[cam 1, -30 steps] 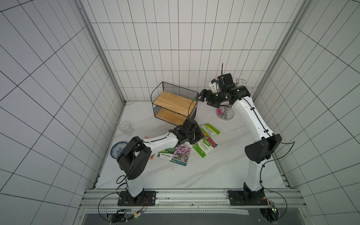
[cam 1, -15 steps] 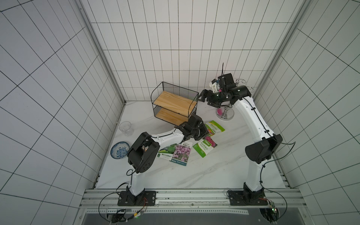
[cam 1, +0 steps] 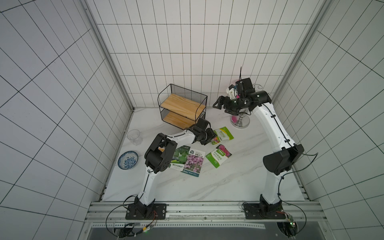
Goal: Take the seed bag off the shelf
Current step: Place the seed packet at the center of the board, then reset both arms
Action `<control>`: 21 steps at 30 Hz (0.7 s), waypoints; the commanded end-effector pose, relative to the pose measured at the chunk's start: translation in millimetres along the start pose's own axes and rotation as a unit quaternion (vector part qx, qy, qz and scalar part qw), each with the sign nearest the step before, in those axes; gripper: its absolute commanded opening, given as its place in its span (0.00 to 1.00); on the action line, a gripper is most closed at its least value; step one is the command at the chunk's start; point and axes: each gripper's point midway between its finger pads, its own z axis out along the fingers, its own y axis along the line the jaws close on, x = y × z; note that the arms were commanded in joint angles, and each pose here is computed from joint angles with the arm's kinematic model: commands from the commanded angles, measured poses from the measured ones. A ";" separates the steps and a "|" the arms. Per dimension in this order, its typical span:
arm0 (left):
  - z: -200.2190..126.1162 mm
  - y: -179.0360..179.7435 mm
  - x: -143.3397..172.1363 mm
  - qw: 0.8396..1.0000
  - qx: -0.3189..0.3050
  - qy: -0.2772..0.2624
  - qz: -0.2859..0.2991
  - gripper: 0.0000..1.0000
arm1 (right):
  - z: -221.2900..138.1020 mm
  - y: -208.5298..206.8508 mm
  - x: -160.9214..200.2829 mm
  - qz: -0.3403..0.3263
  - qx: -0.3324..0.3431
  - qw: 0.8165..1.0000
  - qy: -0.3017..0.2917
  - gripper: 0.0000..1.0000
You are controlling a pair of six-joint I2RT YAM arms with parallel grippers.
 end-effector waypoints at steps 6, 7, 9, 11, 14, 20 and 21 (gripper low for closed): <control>-42.3 -41.4 38.9 0.999 0.038 0.013 0.029 0.82 | -35.4 -15.6 -8.6 -0.001 0.014 1.000 -0.020 0.95; -48.3 -47.2 44.5 0.998 0.045 0.016 0.037 0.97 | -39.1 -20.8 -8.9 0.001 0.019 1.000 -0.021 0.95; -63.9 -51.5 56.4 0.998 0.041 0.019 0.052 0.98 | -47.8 -35.5 -8.4 0.006 0.035 0.999 -0.021 0.96; -83.2 -48.2 60.3 0.998 0.027 0.010 0.062 0.98 | -54.4 -51.1 -4.5 0.014 0.051 0.998 -0.016 0.98; -120.1 -35.3 56.0 0.997 0.006 -0.020 0.075 0.98 | -59.1 -77.4 10.3 0.029 0.080 0.996 0.001 0.99; -213.0 9.4 19.7 0.988 -0.050 -0.103 0.106 0.98 | -50.7 -120.5 65.9 0.014 0.140 0.988 0.061 0.98; -232.4 22.2 7.7 0.984 -0.067 -0.128 0.105 0.98 | -50.3 -130.2 76.1 0.009 0.157 0.985 0.068 0.98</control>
